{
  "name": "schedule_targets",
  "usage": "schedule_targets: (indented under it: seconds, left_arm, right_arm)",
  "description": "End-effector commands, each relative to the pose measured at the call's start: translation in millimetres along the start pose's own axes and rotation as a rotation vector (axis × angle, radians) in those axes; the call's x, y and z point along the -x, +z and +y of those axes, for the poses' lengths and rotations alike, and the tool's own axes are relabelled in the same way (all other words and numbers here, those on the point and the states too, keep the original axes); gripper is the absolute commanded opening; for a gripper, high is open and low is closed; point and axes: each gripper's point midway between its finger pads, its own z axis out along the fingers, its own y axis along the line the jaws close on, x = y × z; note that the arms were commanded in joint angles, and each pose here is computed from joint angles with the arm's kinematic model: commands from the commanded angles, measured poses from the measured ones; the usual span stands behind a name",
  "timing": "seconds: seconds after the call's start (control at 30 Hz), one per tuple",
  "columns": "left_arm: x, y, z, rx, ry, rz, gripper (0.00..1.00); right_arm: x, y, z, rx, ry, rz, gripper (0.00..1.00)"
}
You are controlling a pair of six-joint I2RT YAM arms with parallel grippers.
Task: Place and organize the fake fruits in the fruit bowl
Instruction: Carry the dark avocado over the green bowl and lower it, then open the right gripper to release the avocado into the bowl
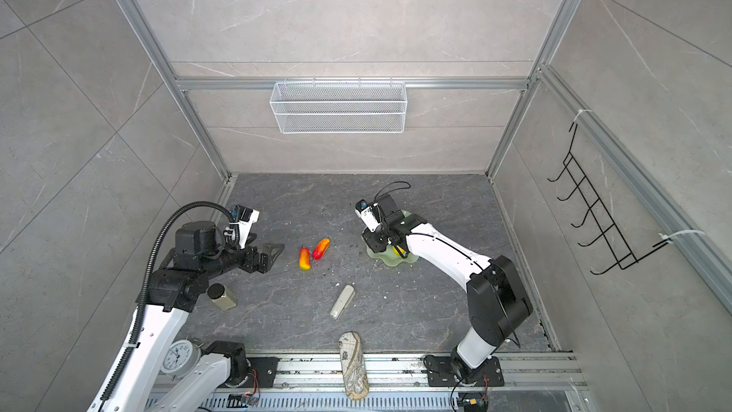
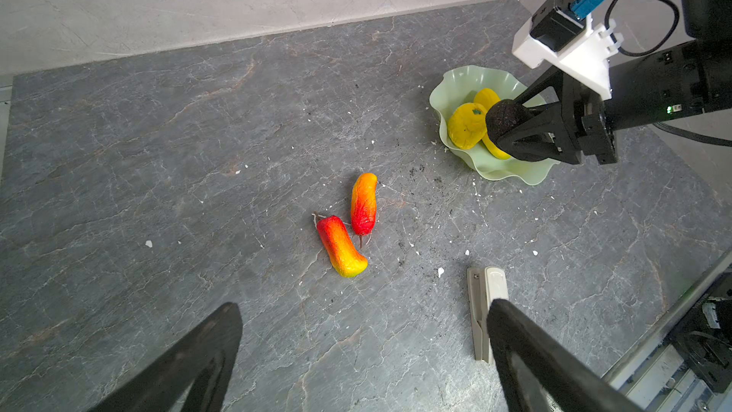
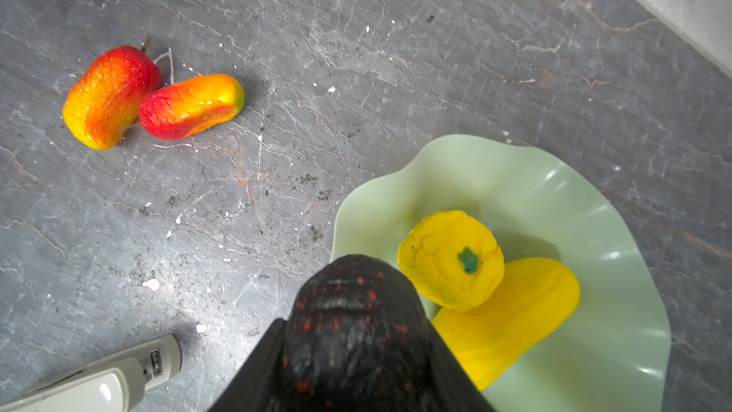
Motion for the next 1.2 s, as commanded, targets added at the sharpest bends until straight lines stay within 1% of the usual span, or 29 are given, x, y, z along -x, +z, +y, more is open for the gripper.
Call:
schedule_targets:
  seconds: [0.0, 0.43, 0.9, 1.17]
  left_arm:
    - [1.4, 0.6, -2.9, -0.021, 0.017, -0.006, 1.00]
    - [0.5, 1.5, -2.1, -0.019, 0.015, -0.002, 1.00]
    - [0.4, 1.9, -2.2, -0.021, 0.013, -0.001, 1.00]
    - [-0.1, 2.9, -1.9, -0.022, 0.012, 0.004, 1.00]
  right_arm:
    - [-4.0, 1.4, 1.3, 0.016, -0.033, 0.004, 0.36]
    - [-16.5, 16.6, -9.3, 0.010, -0.024, 0.049, 0.36]
    - [-36.0, 42.5, -5.4, 0.040, -0.013, 0.127, 0.37]
    - [-40.8, 49.6, -8.1, 0.034, -0.006, 0.152, 0.43]
